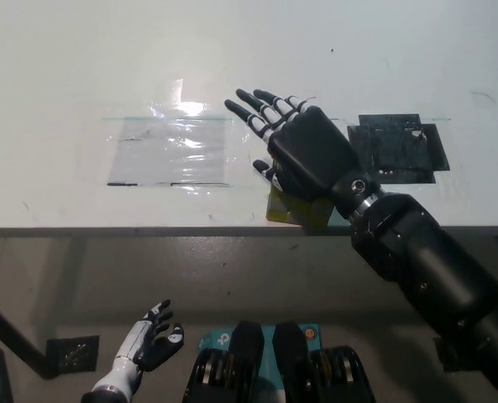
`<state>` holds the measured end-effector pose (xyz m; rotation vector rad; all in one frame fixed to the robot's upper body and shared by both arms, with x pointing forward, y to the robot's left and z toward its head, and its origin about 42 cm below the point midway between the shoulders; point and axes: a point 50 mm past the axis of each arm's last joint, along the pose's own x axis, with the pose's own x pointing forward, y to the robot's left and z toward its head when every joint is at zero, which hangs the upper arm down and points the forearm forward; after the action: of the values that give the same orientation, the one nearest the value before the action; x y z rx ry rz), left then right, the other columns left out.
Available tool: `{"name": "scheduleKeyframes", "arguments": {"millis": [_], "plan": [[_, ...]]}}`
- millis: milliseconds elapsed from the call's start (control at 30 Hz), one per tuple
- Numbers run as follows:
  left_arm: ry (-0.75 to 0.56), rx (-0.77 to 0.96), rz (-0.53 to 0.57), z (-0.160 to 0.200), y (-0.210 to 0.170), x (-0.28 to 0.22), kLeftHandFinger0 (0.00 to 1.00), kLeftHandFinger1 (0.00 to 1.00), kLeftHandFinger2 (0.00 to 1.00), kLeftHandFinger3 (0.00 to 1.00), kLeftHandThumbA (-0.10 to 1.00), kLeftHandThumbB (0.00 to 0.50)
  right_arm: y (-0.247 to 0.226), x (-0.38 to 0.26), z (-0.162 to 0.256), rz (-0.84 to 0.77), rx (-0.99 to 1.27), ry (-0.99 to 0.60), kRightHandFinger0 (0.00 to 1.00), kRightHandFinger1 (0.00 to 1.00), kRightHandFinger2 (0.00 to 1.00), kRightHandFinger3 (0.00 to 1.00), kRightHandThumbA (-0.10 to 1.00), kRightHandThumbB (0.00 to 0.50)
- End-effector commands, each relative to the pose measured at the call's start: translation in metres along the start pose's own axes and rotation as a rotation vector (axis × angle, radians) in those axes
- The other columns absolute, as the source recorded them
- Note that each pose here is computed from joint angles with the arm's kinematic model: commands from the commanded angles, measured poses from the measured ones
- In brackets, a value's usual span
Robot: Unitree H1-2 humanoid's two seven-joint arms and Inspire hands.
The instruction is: The robot uses its right hand to pick up the small cube kept on the middle on the desk and place it on the bigger cube kept next to it
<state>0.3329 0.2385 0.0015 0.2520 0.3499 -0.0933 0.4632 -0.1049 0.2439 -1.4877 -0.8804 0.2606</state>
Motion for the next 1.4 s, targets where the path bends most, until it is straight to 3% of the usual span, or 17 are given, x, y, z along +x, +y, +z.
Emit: {"name": "scheduleKeyframes", "arguments": {"millis": [0,167,333,367,400,467,567,633,700,800,1033,1133,1167,1200,1233,1333,1367], "plan": [[-0.050,0.005,0.016,0.012,0.003,0.003,1.00,1.00,1.00,1.00,0.32,0.285,-0.019,0.009,-0.007,-0.047,-0.019,0.008,0.56,0.86,1.00,1.00,0.67,0.148],[-0.051,0.006,0.013,0.011,0.003,0.003,1.00,1.00,1.00,1.00,0.31,0.272,-0.021,0.008,-0.006,-0.059,-0.001,0.010,0.55,0.86,1.00,1.00,0.65,0.154],[-0.043,0.022,0.016,0.009,0.002,0.001,1.00,1.00,1.00,1.00,0.34,0.276,-0.027,0.009,0.002,-0.058,0.005,-0.014,0.62,0.92,1.00,1.00,0.76,0.140],[-0.042,0.016,0.017,0.008,0.002,0.001,1.00,1.00,1.00,1.00,0.33,0.276,-0.031,0.010,0.005,-0.071,0.018,-0.019,0.65,0.94,1.00,1.00,0.74,0.153],[-0.042,0.004,0.017,0.008,0.002,0.001,1.00,1.00,1.00,1.00,0.32,0.279,-0.040,0.014,0.009,-0.094,0.027,-0.027,0.76,1.00,1.00,1.00,0.73,0.192],[-0.047,0.010,0.021,0.007,0.002,0.002,1.00,1.00,1.00,1.00,0.32,0.282,-0.052,0.018,0.013,-0.104,0.035,-0.037,0.88,1.00,1.00,1.00,0.84,0.202],[-0.033,0.004,0.022,0.005,0.001,0.000,1.00,1.00,1.00,1.00,0.31,0.280,-0.072,0.024,0.023,-0.111,0.054,-0.044,1.00,1.00,1.00,1.00,0.90,0.255],[-0.036,-0.014,0.026,0.002,0.000,-0.001,1.00,1.00,1.00,1.00,0.30,0.303,-0.093,0.026,0.031,-0.128,0.073,-0.044,1.00,1.00,1.00,1.00,0.91,0.305],[-0.037,-0.029,0.029,-0.001,-0.001,-0.001,1.00,1.00,1.00,1.00,0.29,0.304,-0.097,0.026,0.034,-0.127,0.083,-0.042,1.00,1.00,1.00,1.00,0.91,0.309],[-0.039,-0.030,0.025,-0.002,-0.002,-0.002,1.00,1.00,1.00,1.00,0.30,0.300,-0.126,0.018,0.038,-0.178,0.105,-0.037,1.00,1.00,1.00,1.00,0.94,0.392],[-0.030,-0.040,0.035,0.000,0.000,-0.002,1.00,1.00,1.00,1.00,0.31,0.317,-0.163,-0.028,0.036,-0.232,0.097,0.027,1.00,1.00,1.00,1.00,0.90,0.364],[-0.041,-0.012,0.030,-0.001,0.002,-0.001,1.00,1.00,1.00,1.00,0.34,0.315,-0.180,-0.059,0.031,-0.305,0.112,0.090,0.89,1.00,1.00,1.00,0.83,0.318],[-0.034,-0.017,0.033,-0.001,0.002,-0.001,1.00,1.00,1.00,1.00,0.33,0.313,-0.187,-0.083,0.029,-0.363,0.109,0.144,0.77,1.00,1.00,1.00,0.78,0.282],[-0.032,-0.009,0.032,-0.001,0.003,-0.001,1.00,1.00,1.00,1.00,0.33,0.308,-0.188,-0.096,0.028,-0.401,0.115,0.168,0.70,0.97,1.00,1.00,0.73,0.249],[-0.034,-0.021,0.035,-0.002,0.003,-0.002,1.00,1.00,1.00,1.00,0.31,0.302,-0.188,-0.105,0.028,-0.429,0.131,0.192,0.65,0.86,1.00,1.00,0.66,0.225],[-0.031,-0.042,0.044,0.000,0.003,-0.001,1.00,1.00,1.00,1.00,0.30,0.311,-0.184,-0.148,0.026,-0.515,0.166,0.304,0.54,0.69,0.81,1.00,0.46,0.171],[-0.031,-0.039,0.043,0.000,0.003,-0.001,1.00,1.00,1.00,1.00,0.31,0.313,-0.183,-0.154,0.026,-0.521,0.171,0.320,0.50,0.65,0.75,0.98,0.42,0.176]]}}
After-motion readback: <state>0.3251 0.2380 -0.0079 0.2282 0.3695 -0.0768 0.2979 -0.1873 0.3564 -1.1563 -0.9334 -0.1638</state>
